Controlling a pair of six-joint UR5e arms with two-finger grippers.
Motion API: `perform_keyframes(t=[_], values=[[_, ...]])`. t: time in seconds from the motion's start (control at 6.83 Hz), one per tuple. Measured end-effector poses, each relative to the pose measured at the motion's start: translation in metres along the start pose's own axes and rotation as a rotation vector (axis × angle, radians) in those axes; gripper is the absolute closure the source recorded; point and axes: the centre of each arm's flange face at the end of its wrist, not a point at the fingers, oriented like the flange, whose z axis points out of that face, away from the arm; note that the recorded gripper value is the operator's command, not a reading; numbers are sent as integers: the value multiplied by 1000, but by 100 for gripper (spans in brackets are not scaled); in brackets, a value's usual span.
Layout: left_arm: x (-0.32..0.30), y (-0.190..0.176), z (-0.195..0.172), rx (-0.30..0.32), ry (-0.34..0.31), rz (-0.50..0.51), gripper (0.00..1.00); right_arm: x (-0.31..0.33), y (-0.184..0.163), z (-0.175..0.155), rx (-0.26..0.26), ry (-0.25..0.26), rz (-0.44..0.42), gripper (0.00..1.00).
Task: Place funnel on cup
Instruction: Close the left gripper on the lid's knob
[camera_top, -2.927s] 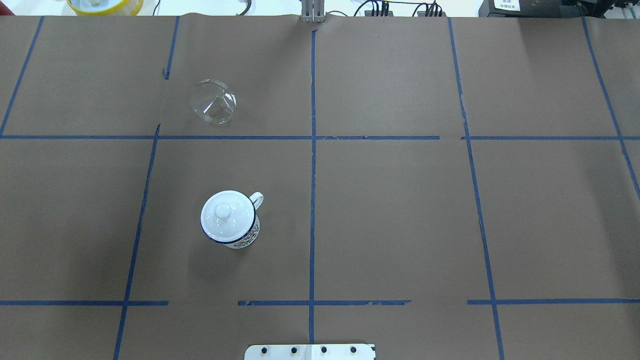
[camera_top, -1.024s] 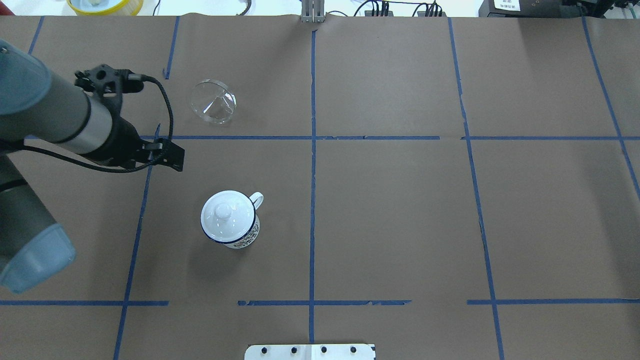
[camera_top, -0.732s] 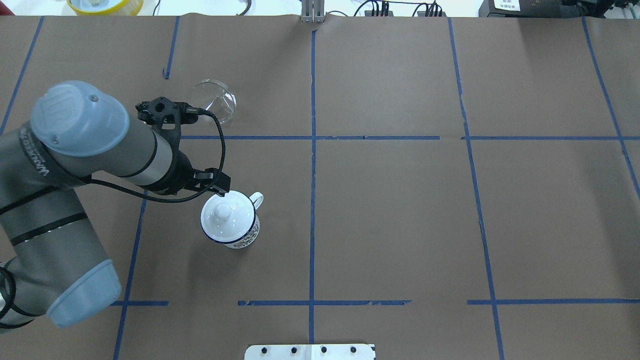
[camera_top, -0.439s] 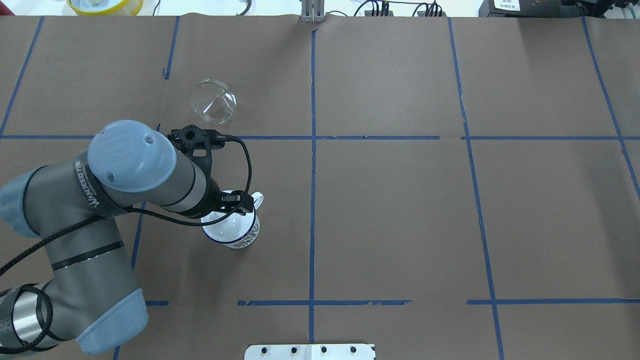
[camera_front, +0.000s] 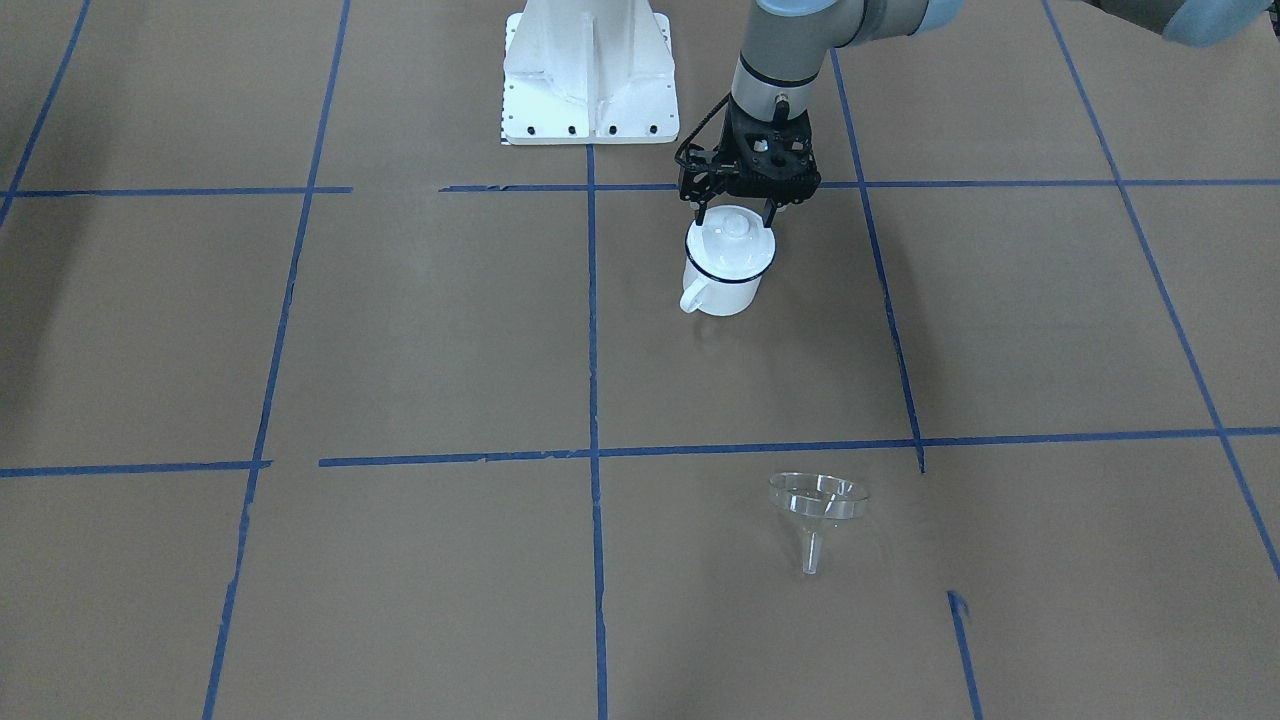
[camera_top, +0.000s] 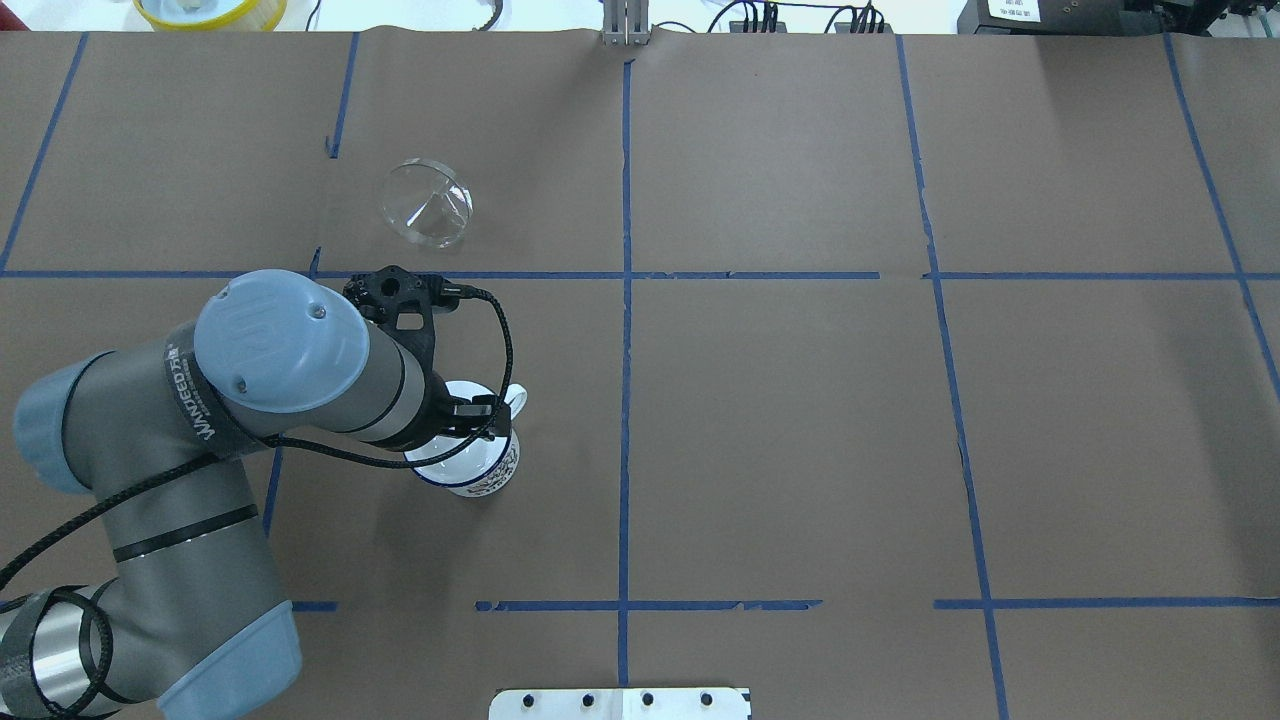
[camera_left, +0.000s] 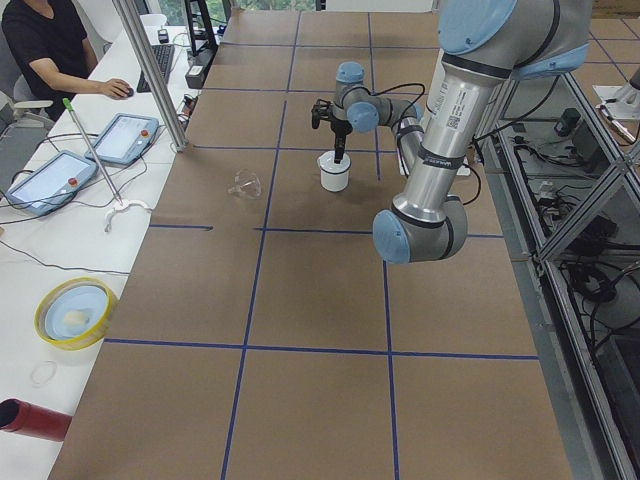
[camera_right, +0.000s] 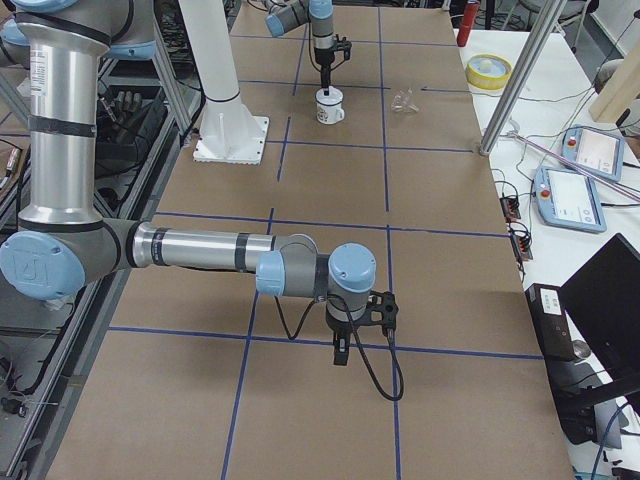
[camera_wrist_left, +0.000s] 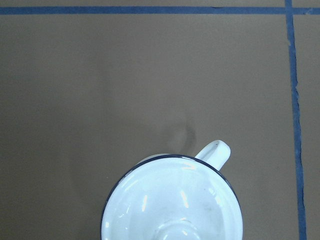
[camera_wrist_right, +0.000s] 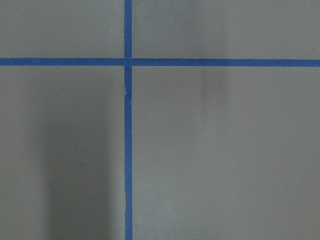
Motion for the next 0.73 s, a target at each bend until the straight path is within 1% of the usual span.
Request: perform_keyframes(t=[0.15, 0.29, 0.44, 0.73], values=[[0, 0, 0, 1, 0, -1, 90, 0, 0, 0, 0, 0, 0, 0], [-1, -1, -2, 3, 1, -1, 100, 0, 0, 0, 0, 0, 0, 0], [-3, -1, -3, 6, 1, -3, 100, 0, 0, 0, 0, 0, 0, 0], [-7, -7, -22, 22, 6, -12, 100, 0, 0, 0, 0, 0, 0, 0]])
